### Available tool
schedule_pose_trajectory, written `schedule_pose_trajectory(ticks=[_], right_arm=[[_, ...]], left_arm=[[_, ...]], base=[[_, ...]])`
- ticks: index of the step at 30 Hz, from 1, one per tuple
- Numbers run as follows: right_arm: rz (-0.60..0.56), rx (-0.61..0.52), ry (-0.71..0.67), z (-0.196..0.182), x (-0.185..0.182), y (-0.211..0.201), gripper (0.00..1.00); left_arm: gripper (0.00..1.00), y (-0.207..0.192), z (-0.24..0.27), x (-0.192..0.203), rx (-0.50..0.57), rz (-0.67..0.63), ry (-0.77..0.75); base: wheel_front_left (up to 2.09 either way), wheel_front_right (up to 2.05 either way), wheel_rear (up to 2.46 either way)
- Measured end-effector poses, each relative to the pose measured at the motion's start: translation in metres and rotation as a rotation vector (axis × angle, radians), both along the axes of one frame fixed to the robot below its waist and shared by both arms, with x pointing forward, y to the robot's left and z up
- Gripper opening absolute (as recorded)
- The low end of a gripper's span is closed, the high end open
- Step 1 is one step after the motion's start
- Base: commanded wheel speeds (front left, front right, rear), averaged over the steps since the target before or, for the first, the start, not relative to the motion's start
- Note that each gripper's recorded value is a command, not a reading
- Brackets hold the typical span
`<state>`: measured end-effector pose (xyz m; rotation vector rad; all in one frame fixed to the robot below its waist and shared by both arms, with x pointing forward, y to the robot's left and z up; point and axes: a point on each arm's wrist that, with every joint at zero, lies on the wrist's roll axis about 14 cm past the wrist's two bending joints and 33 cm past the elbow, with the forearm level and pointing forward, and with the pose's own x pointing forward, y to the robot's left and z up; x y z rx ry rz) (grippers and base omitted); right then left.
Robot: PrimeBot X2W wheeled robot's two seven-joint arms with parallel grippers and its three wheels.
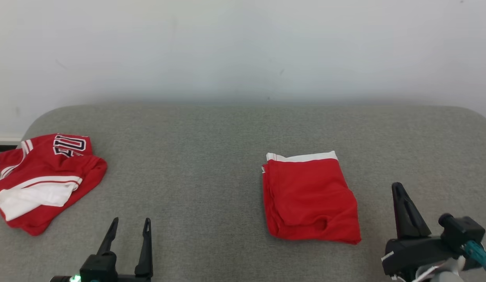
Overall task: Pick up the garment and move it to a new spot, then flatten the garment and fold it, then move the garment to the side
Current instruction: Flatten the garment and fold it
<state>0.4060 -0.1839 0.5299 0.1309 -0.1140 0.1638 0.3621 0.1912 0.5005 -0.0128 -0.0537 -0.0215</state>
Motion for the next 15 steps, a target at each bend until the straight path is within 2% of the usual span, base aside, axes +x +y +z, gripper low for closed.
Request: schedule_pose_trajectory(ticks=[4,5,6,7,8,15], right_arm=[[-0.076,-0.023,-0.02,0.002,-0.019,-0.023,0.0],[-0.097,-0.031,-0.028,0.003,-0.024,-0.029,0.32],[-0.12,-0.024,-0.032,0.004,-0.029,-0.034,0.47],[-0.139,-0.024,-0.032,0.003,-0.034,-0.038,0.97],[-0.15,-0.037,-0.028,0.0,-0.039,-0.041,1.0],[-0.196,-0.063,-0.019,-0.006,-0.063,-0.047,1.0]], left_arm=[[1.0,-0.004,0.003,0.005,0.011,-0.012,-0.01],[1.0,-0.004,0.003,0.005,0.021,-0.013,-0.01],[1.0,-0.005,0.003,0.005,0.026,-0.013,-0.01],[1.0,-0.005,0.004,0.005,0.029,-0.016,-0.012],[1.0,-0.005,0.005,0.005,0.033,-0.009,-0.017],[1.0,0.001,0.006,-0.004,0.072,0.0,-0.022]], base=[[0.0,0.0,0.0],[0.0,0.0,0.0],[0.0,0.0,0.0],[0.0,0.0,0.0],[0.0,0.0,0.0],[0.0,0.0,0.0]])
